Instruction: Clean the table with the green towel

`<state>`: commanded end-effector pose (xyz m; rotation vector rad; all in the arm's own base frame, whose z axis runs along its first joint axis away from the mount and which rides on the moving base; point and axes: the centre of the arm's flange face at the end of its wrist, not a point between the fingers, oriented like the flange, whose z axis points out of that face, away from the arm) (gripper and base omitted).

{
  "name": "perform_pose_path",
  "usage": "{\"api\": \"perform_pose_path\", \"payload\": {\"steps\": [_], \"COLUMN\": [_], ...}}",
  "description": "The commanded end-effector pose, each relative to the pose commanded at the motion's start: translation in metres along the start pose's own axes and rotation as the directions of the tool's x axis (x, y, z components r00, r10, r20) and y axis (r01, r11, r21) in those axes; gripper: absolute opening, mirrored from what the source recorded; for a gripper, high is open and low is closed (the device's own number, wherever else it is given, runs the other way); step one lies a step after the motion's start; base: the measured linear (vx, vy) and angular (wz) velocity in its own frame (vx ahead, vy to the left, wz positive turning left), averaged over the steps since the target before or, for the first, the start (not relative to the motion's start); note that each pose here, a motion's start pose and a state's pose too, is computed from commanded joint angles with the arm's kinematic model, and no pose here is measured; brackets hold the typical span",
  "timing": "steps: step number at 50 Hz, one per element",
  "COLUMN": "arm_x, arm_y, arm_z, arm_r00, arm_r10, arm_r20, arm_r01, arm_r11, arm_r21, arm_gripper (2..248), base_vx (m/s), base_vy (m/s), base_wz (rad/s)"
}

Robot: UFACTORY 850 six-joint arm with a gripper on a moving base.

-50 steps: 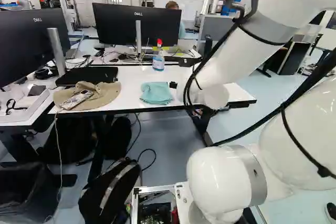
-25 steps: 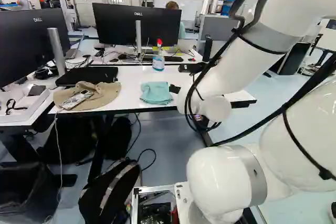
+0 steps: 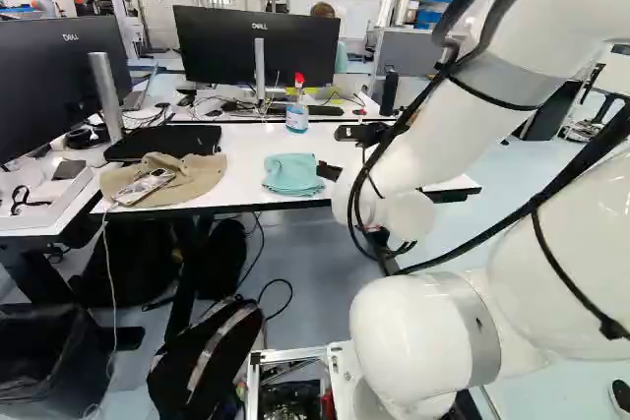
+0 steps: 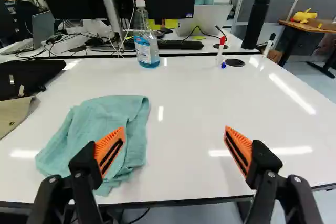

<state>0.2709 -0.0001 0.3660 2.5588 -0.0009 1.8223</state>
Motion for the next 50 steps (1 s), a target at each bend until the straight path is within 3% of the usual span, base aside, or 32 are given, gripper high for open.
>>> {"api": "perform_pose_path", "payload": {"steps": [50], "arm_x": [-0.0005], "arm_y": [-0.0001], "arm_z": [-0.0004], "arm_r00": [1.0], "arm_r10": [0.0], "arm_r20": [-0.002], "arm_r01": [0.0], "arm_r11": [1.0], "arm_r21": [0.0], "arm_gripper": [247], "base_vx": [0.0], "base_vy": [0.0], "base_wz": [0.0]}}
